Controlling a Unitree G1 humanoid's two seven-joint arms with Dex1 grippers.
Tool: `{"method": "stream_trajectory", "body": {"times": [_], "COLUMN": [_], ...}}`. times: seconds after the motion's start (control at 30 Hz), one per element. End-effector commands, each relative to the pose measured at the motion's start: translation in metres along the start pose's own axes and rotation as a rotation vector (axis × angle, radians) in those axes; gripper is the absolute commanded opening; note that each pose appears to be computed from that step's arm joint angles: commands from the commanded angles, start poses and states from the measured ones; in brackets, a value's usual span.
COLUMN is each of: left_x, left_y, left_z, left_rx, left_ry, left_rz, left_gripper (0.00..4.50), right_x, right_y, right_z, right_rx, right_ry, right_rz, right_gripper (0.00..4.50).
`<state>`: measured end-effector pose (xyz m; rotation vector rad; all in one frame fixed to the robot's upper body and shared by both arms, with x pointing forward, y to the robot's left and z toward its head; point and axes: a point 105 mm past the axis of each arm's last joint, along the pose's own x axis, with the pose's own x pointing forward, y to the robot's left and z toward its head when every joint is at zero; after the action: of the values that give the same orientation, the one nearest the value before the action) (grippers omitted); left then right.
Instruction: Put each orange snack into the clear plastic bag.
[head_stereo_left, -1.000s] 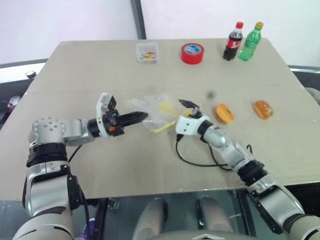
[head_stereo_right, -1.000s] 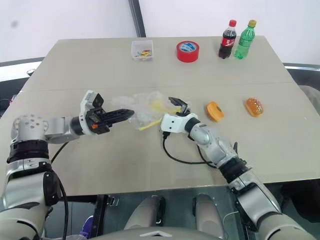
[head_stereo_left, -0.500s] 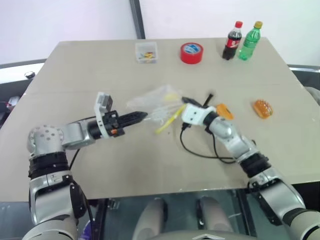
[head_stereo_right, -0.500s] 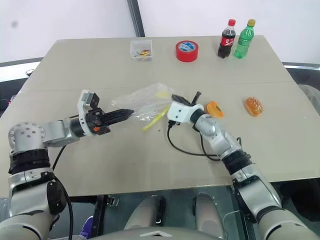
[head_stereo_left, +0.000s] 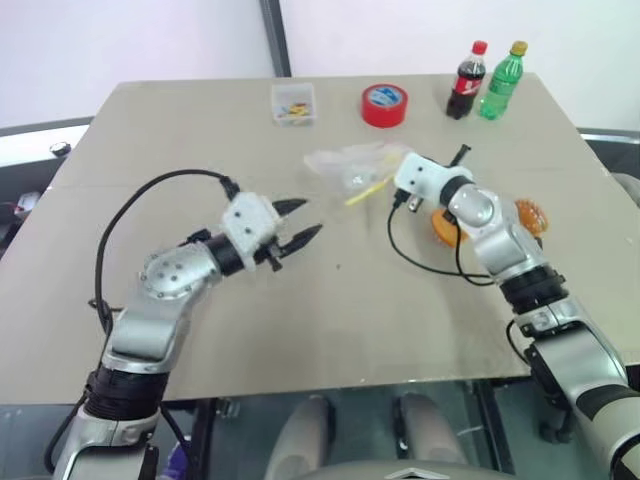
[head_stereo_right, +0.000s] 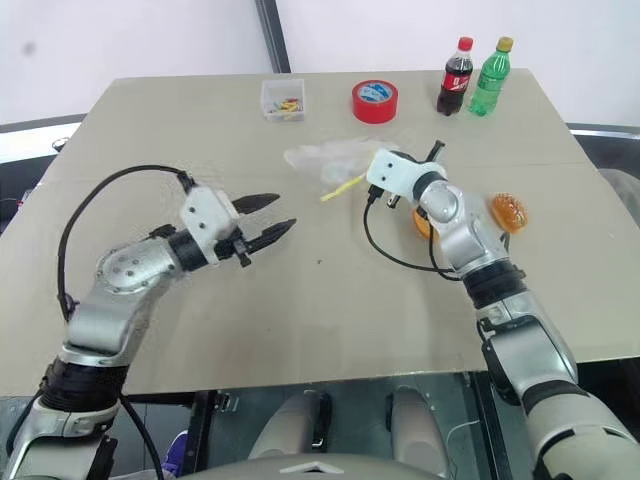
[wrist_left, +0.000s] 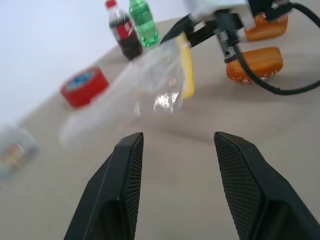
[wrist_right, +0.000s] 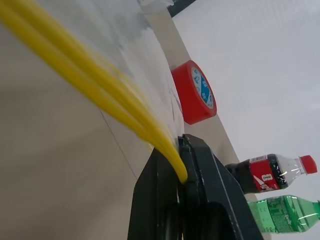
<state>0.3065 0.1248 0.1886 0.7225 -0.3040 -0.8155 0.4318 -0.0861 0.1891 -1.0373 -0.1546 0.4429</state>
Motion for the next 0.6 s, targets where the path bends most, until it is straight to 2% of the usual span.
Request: {"method": "stream_trajectory", "body": {"times": [0.03, 0.2, 0.47, 0.57, 0.6], "left_x": [0.009, 0.023, 0.033, 0.038, 0.04], "left_y": [0.004, 0.009, 0.006, 0.007, 0.006], "left_z": [0.018, 0.012, 0.002, 0.003, 0.004], "left_rx": [0.192, 0.328, 0.38, 0.363, 0.367], "left_ry": [-0.039, 0.02, 0.065, 0.058, 0.05], "left_rz": [0.066, 0.135, 0.135, 0.147, 0.146], "left_gripper": [2.37, 2.37, 2.37, 1.61, 1.19], "right_x": [0.001, 0.001, -0.001, -0.001, -0.002], "right_y": [-0.011, -0.005, 0.002, 0.003, 0.004], "right_z": [0.023, 0.038, 0.051, 0.054, 0.054], "right_rx": [-0.001, 0.016, 0.032, 0.035, 0.036], "right_ry": [-0.043, -0.069, -0.089, -0.09, -0.09], "right_rz": [-0.019, 0.003, 0.016, 0.018, 0.018], "right_gripper": [0.0, 0.0, 0.0, 0.0, 0.0]}}
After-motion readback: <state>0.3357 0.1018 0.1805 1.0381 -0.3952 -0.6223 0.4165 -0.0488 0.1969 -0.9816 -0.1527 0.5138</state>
